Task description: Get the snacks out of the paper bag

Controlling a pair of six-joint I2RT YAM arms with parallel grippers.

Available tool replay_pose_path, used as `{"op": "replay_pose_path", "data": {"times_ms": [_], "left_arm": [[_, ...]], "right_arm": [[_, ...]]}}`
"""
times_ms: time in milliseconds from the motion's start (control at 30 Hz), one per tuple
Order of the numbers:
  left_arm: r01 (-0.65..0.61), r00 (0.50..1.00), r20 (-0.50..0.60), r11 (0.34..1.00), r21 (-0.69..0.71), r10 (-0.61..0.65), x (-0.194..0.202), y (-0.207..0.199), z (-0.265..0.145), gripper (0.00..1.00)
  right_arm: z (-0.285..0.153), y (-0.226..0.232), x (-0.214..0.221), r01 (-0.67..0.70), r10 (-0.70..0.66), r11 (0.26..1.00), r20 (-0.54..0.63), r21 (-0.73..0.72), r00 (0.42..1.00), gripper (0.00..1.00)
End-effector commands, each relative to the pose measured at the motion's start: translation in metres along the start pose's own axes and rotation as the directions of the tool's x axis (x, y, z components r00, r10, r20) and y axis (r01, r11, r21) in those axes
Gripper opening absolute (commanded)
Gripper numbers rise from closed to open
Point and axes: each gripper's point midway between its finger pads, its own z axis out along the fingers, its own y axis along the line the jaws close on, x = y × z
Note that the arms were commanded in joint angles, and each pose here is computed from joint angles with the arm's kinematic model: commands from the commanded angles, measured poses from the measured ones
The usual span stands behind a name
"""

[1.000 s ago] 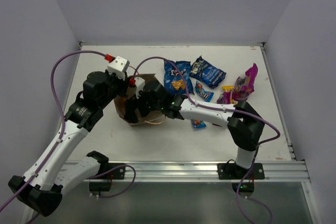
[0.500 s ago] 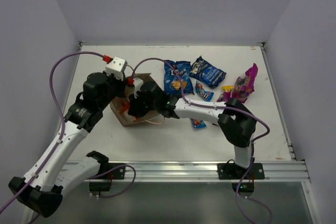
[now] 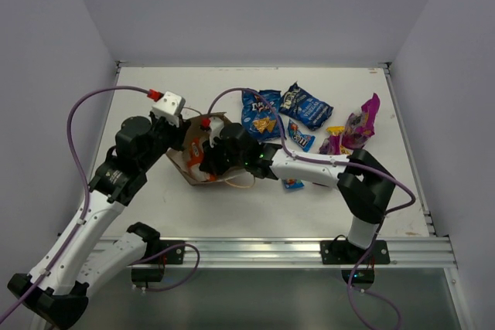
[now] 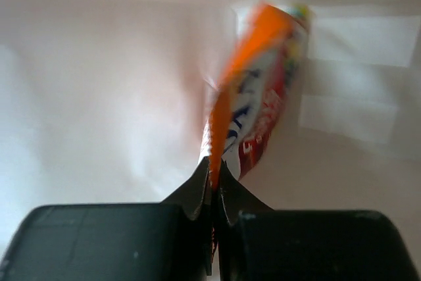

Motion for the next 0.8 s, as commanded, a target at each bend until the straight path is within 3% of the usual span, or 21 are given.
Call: {"op": "replay_pose_path", "data": {"times_ms": [0, 367, 533, 767], "left_arm": [[-0.010, 0.999, 0.037, 1.000, 0.019, 0.009, -0.006, -0.004, 0.001, 0.00], [-0.020, 1.000, 0.000, 1.000, -0.020, 0.020, 0.003, 0.004, 0.011, 0.00], [-0.019, 1.000, 0.002, 0.999, -0.051, 0.019, -0.001, 0.009, 0.012, 0.00], [-0.005, 1.000, -0.016, 0.994, -0.109, 0.004, 0.002, 0.019, 0.016, 0.00]], "right_arm": [[-0.029, 0.024, -0.049, 0.057, -0.048, 0.996, 0.142, -0.062, 0.989, 0.00], [-0.096, 0.062, -0.112, 0.198, -0.145, 0.975, 0.373, -0.105, 0.916, 0.00], [-0.151, 0.084, -0.153, 0.280, -0.202, 0.957, 0.503, -0.082, 0.840, 0.00], [-0.221, 0.098, -0.213, 0.378, -0.340, 0.923, 0.627, 0.078, 0.701, 0.00]]}}
